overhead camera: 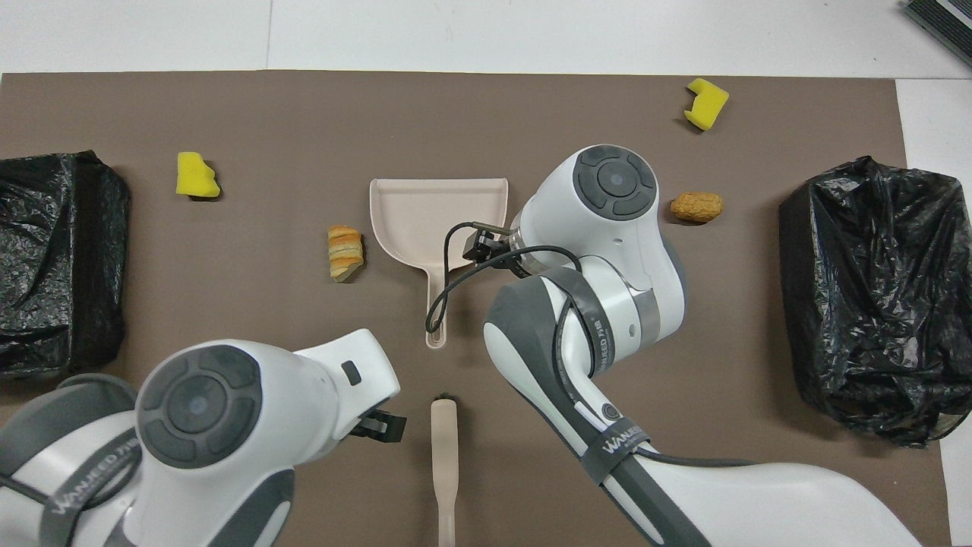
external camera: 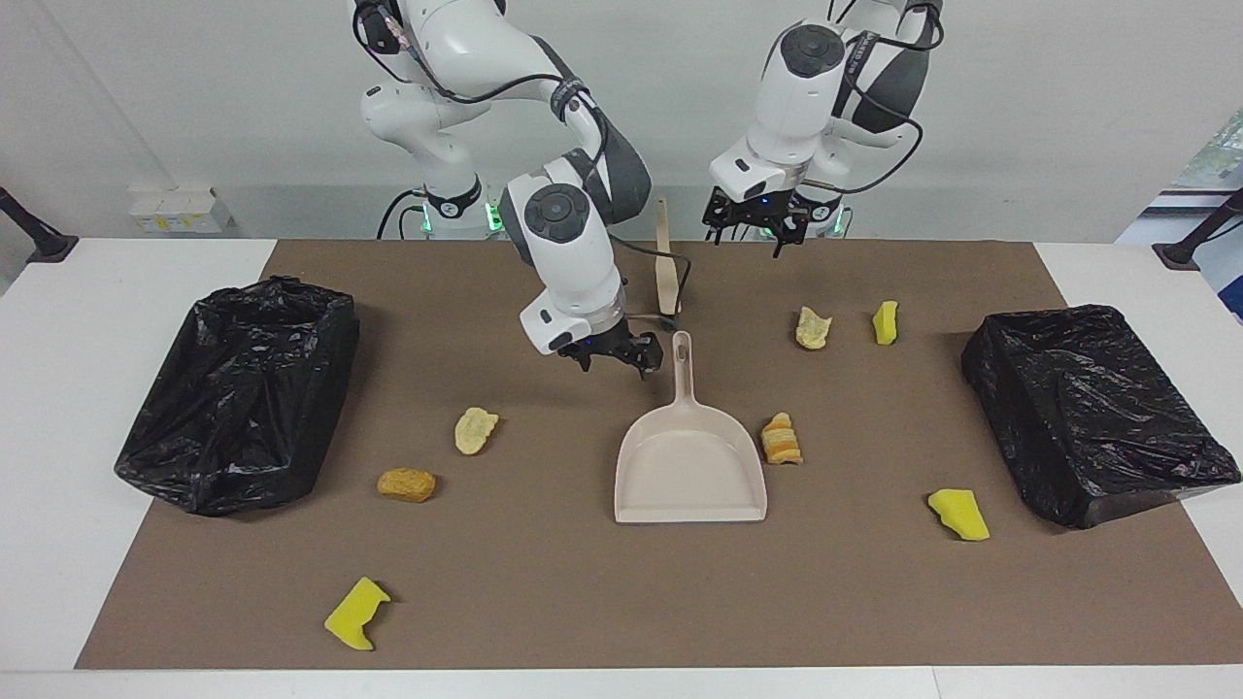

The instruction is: Sweep and dump trash in bin

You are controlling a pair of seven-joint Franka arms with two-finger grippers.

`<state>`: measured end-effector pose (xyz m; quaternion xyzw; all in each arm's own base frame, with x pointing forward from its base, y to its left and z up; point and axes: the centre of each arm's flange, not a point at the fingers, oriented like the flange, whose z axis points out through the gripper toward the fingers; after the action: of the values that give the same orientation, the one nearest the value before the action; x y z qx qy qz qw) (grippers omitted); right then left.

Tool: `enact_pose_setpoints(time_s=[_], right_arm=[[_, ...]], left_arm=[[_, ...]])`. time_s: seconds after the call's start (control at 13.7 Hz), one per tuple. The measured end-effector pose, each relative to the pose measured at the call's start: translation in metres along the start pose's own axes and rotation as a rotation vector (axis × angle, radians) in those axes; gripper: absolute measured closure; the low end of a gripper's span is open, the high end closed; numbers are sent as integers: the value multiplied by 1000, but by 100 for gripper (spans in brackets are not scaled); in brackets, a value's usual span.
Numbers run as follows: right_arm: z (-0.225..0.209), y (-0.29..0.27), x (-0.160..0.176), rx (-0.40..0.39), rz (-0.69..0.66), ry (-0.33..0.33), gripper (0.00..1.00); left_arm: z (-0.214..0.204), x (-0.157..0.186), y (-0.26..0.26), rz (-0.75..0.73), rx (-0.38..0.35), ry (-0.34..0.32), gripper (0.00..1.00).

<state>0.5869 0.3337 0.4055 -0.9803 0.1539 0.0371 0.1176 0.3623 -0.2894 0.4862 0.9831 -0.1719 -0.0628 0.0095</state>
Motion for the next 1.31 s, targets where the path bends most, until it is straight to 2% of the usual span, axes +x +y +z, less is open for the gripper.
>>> enact_pose_setpoints(time_s=[0.15,0.29,0.44,0.58,0.73,1.02,1.09,1.31], right_arm=[[5,-7,2,88,50,-23,0],[13,-10,3,116,68,-29,0],[25,-19,-2,125,60,-23,0],[34,-32,-16,130,37,-21,0],[39,-37,-23,124,25,-28,0],[47,-39,-34,99,-36,-57,0],[52,-43,-42,87,-60,-65,0],[65,-50,-63,39,-118,-61,0]], left_arm=[[24,-16,29,34,4,-33,0],[58,-34,59,30,5,-32,0],[98,-54,84,11,5,-4,0],[129,-80,103,8,22,-12,0],[145,-102,121,3,39,-22,0],[164,-130,146,-26,32,7,2],[165,-132,146,-32,33,6,4],[165,-129,144,-42,31,4,44]])
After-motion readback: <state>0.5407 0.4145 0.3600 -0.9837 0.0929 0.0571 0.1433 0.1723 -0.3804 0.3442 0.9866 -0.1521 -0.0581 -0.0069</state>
